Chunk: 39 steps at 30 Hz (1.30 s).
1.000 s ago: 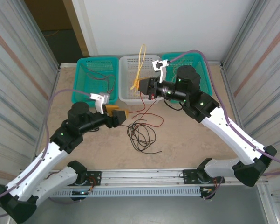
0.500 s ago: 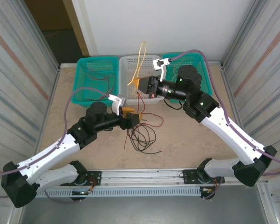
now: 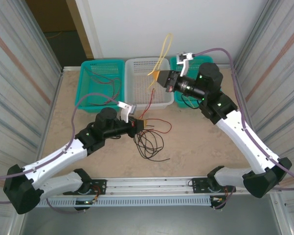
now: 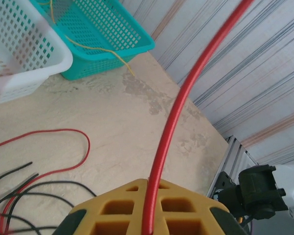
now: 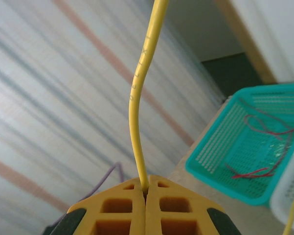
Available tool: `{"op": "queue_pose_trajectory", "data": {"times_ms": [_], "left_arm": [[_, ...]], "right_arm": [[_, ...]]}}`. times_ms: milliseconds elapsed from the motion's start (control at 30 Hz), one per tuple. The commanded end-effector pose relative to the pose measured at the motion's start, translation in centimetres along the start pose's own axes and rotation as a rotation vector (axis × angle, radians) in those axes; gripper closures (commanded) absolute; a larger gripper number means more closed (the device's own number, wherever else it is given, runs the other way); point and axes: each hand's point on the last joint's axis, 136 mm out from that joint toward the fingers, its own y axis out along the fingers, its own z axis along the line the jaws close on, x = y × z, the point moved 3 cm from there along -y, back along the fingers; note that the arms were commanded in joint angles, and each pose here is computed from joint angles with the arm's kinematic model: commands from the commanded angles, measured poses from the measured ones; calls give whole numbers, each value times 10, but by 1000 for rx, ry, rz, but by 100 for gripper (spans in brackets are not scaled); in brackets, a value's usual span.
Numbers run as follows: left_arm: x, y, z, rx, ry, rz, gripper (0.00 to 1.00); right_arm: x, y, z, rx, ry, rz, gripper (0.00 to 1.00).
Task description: Untangle the cables
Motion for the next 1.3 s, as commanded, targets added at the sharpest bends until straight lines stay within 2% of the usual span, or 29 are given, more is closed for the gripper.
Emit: {"op": "queue_pose_trajectory", "data": {"times_ms": [0,200,367,533,633,867,1067,1200,1267], "left_arm": [[-20,-9,17,88,-48,33,100],[-43,-32,46,287,-116,68,100],[-47,-48,51,356,-107,98,100],[-43,-64,51,417,-73,121,100],[-19,-77,37,411,-27,77,100],[72,-103,-7,421,119,-18,100],[141,-118,-17,431,110,-121,100],[173,-118,-17,447,169,-161,100],[187,-116,-12,465,191,-172,100]], "right_arm": [[51,-37,13,-20,-26,-165,100],[101,-76,-22,-178,-37,-323,100],[135,-102,-60,-308,-7,-421,100],[157,-118,-102,-432,32,-469,100],[161,-116,-140,-519,87,-425,100],[145,-101,-236,-691,209,-294,100],[111,-90,-305,-818,345,-170,100],[88,-83,-342,-866,407,-92,83],[81,-80,-356,-884,422,-50,79]]}}
